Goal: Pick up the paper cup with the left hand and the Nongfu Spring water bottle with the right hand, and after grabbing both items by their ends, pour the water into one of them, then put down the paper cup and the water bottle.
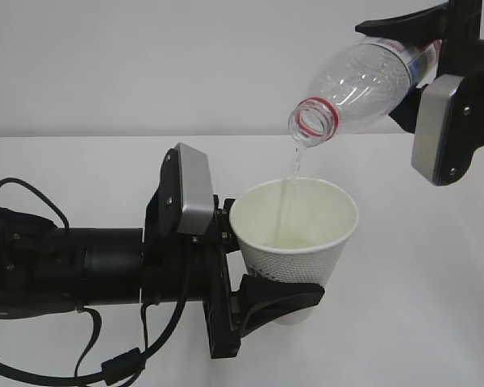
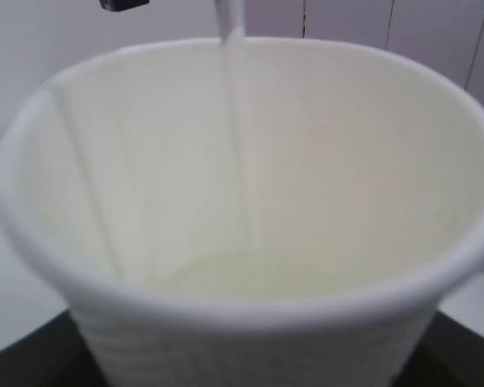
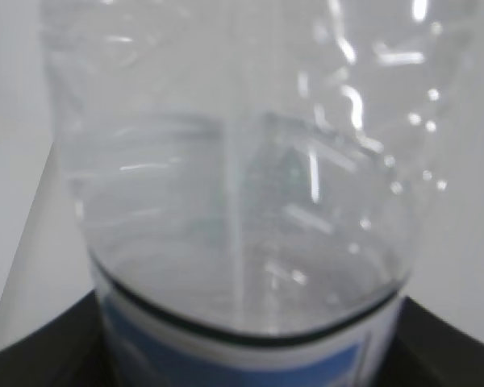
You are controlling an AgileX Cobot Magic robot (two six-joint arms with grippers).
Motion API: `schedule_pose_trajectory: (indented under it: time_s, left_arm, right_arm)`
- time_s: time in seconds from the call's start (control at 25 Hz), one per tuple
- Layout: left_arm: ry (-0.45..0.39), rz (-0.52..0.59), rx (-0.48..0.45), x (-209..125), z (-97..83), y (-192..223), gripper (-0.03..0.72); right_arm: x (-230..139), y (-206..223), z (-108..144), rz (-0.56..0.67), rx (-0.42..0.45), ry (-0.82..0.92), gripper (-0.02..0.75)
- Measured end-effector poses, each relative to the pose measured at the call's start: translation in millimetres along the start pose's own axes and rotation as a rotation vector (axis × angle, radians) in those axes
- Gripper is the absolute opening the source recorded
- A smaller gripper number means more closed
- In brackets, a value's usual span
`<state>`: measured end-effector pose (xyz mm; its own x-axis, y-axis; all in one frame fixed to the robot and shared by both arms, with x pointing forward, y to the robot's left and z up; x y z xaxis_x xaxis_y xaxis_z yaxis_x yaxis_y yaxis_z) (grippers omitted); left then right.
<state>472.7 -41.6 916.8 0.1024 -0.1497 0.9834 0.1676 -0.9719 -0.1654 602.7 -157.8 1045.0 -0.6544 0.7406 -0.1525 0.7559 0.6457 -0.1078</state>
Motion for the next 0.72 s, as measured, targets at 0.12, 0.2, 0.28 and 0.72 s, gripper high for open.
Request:
schedule_pose_trajectory:
  time_s: [0.12,0.2,0.28,0.72]
  left_arm:
    - [0.000,0.000,0.000,0.0,0.0,0.0,0.533]
    - [0.000,0.000,0.000,0.0,0.0,0.0,0.533]
    - [0.000,0.000,0.000,0.0,0.0,0.0,0.533]
    - [0.000,0.000,0.000,0.0,0.0,0.0,0.533]
  right_arm:
    - [0.0,0.0,0.0,0.000,0.000,-0.002,0.482]
    - [0.0,0.0,0.0,0.000,0.000,-0.002,0.482]
    - [0.0,0.0,0.0,0.000,0.000,-0.002,0.482]
    - [0.0,0.0,0.0,0.000,0.000,-0.002,0.481]
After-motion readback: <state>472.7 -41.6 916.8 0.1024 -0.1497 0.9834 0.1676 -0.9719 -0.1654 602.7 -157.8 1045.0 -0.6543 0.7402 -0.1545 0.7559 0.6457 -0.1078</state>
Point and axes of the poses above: a point on each arm's last joint axis where the gripper is mounted, y pointing out along that axis toward the gripper, z along the wrist's bending axis when the last joint is at zero, x = y × z, the point moved 10 cm from there along y, pointing out along that axis toward the gripper, and after that the axes turned 5 degrees about -y, right-handed, at the moved point
